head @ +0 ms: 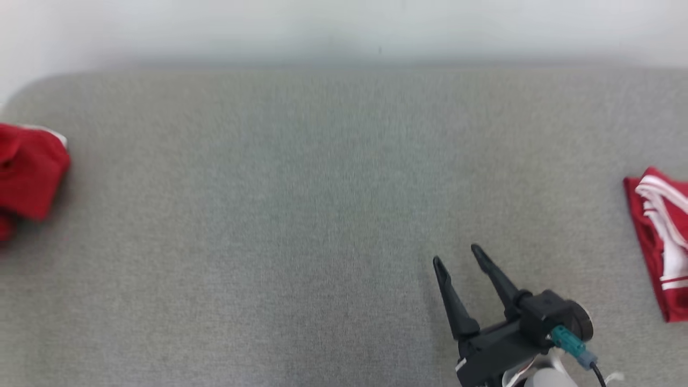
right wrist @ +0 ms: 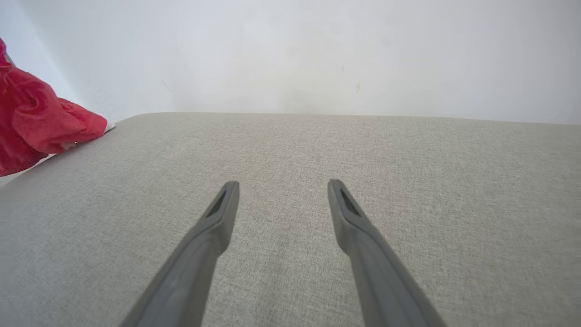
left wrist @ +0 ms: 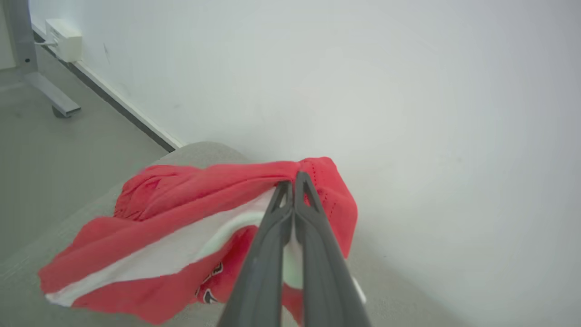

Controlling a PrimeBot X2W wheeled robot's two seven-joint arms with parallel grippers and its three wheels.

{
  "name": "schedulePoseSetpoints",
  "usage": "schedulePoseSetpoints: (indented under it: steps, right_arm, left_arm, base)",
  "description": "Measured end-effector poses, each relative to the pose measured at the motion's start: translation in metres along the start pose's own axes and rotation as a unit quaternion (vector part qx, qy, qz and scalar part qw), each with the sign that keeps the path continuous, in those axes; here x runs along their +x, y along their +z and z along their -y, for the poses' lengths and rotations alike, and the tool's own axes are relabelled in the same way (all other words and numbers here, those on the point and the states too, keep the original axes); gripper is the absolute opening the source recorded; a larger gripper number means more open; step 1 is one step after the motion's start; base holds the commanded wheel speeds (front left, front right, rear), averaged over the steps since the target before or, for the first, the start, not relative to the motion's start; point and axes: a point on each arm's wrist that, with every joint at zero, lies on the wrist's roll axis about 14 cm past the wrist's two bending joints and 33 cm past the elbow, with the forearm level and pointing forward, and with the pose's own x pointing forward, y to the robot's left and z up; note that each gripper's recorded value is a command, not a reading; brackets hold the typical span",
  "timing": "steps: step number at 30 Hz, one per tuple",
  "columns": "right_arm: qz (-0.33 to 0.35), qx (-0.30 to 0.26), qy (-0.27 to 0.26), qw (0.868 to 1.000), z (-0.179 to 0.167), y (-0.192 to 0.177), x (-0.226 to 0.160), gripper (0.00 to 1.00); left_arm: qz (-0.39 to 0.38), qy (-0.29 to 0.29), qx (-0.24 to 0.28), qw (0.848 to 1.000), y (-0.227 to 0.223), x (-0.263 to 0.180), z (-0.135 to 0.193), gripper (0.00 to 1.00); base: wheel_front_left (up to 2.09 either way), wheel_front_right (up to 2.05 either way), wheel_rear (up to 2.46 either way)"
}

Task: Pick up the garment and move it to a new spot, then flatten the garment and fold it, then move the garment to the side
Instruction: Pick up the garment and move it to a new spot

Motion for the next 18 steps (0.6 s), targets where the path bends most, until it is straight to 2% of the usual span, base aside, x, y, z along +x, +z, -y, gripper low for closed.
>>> schedulePoseSetpoints:
  steps: [5,9,13,18]
  right_arm:
    - [0.023,-0.002,-0.003,1.0,-0.007,0.017,-0.014,1.0]
    - [0.039,-0.005,-0.01,0.999,-0.009,0.028,-0.026,1.0]
    - [0.055,-0.009,-0.022,0.998,-0.006,0.038,-0.038,1.0]
    - [0.07,-0.012,-0.046,0.996,0.005,0.047,-0.052,1.0]
  left_arm:
    - [0.03,-0.098,0.017,0.995,0.031,-0.025,0.079,0.0]
    - [0.048,-0.182,0.024,0.982,0.043,-0.05,0.148,0.0]
    - [0.043,-0.271,0.027,0.961,0.032,-0.077,0.218,0.0]
    - [0.009,-0.369,0.024,0.929,-0.006,-0.103,0.295,0.0]
  base:
    - [0.0,0.0,0.0]
    - [0.0,0.0,0.0]
    - [0.0,0.0,0.0]
    - [0.0,0.0,0.0]
